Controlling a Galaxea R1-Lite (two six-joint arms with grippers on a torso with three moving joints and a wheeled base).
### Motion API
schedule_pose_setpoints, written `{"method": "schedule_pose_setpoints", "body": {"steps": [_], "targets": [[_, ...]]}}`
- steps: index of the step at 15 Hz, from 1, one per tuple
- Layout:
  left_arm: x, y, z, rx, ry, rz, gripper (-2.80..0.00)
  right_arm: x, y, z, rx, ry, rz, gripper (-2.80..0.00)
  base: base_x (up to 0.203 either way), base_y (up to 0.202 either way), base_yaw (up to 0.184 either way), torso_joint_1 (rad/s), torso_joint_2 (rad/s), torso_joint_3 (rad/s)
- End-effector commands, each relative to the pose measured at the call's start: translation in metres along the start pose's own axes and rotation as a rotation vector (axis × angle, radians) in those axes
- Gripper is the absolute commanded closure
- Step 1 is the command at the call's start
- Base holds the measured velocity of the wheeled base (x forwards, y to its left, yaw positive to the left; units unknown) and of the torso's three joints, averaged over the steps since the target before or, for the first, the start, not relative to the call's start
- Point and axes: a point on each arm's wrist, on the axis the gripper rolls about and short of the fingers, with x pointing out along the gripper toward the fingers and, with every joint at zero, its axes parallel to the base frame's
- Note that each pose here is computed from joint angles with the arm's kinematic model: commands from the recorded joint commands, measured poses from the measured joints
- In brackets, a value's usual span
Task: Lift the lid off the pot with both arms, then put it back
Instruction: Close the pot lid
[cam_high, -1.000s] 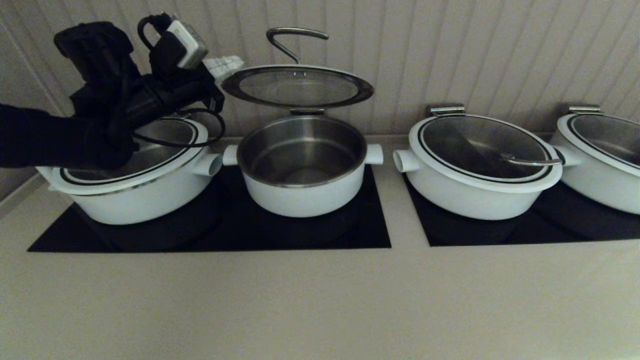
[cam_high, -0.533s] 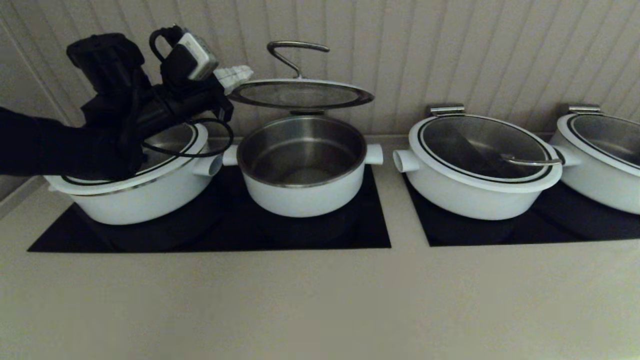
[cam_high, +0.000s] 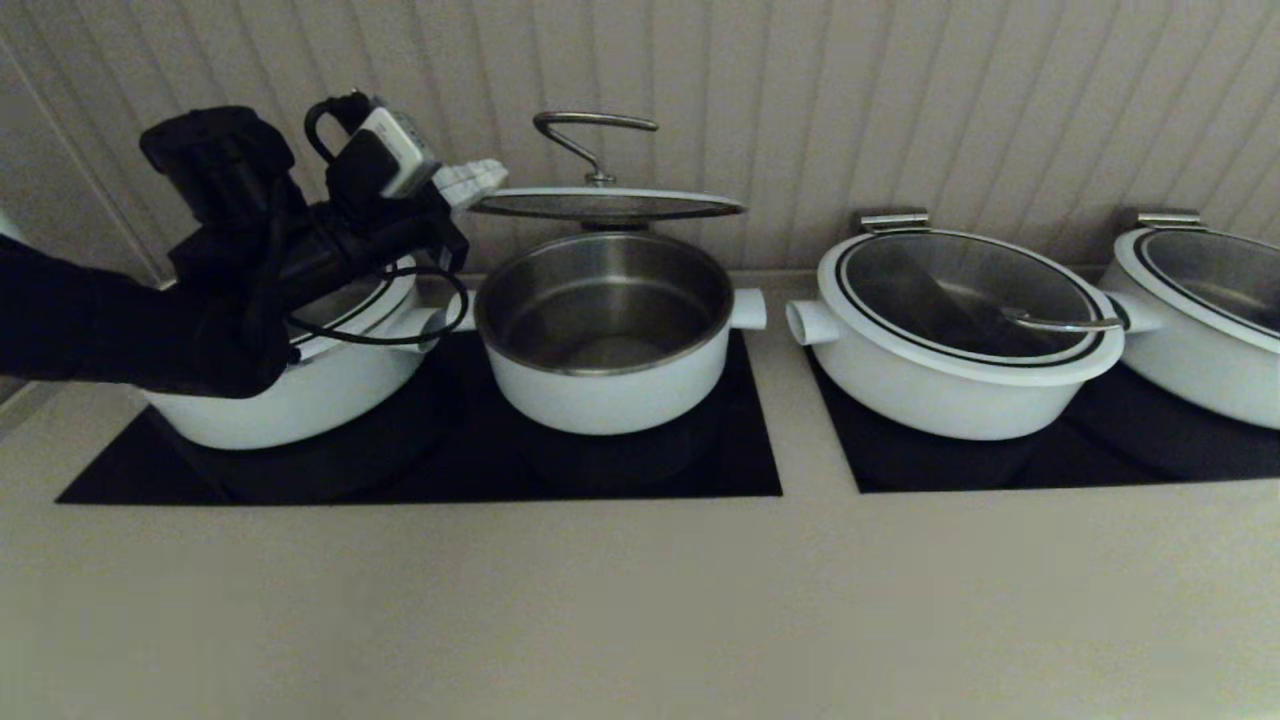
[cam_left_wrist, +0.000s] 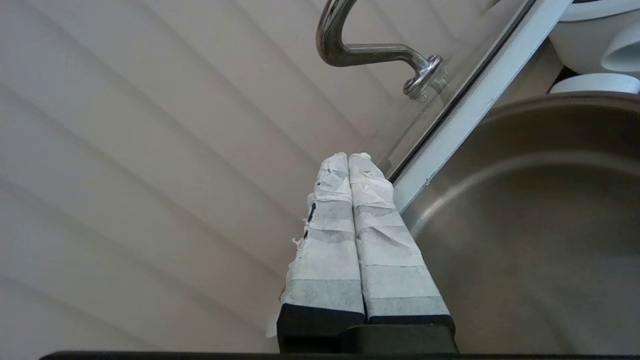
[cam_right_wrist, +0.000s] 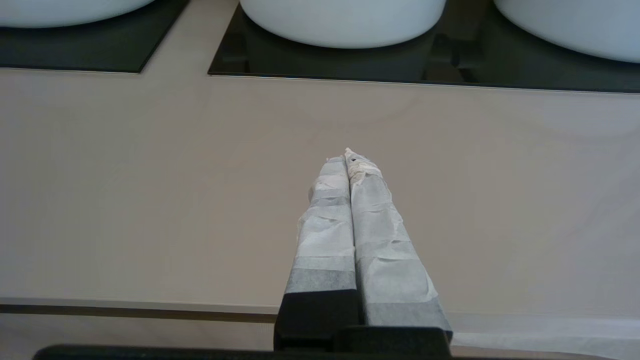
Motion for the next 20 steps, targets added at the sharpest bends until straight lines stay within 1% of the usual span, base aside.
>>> {"method": "schedule_pose_setpoints", "body": {"steps": [1, 8, 13, 20], "targets": [[-0.004, -0.007, -0.005, -0.003, 0.008, -0.009, 0.00, 0.000, 0.000, 0.000, -0.001, 0.001, 0.001, 0.00, 0.000, 0.000, 0.000, 0.000, 0.00, 0.000], [-0.014, -0.025, -0.019, -0.013, 0.019, -0.017, 0.00, 0.000, 0.000, 0.000, -0.001, 0.001, 0.000, 0.00, 0.000, 0.000, 0.000, 0.000, 0.00, 0.000], [-0.014, -0.032, -0.028, -0.008, 0.013, -0.012, 0.00, 0.000, 0.000, 0.000, -0.001, 0.001, 0.000, 0.00, 0.000, 0.000, 0.000, 0.000, 0.00, 0.000], [-0.019, -0.051, -0.048, -0.014, 0.022, -0.016, 0.00, 0.000, 0.000, 0.000, -0.001, 0.001, 0.000, 0.00, 0.000, 0.000, 0.000, 0.000, 0.00, 0.000]]}}
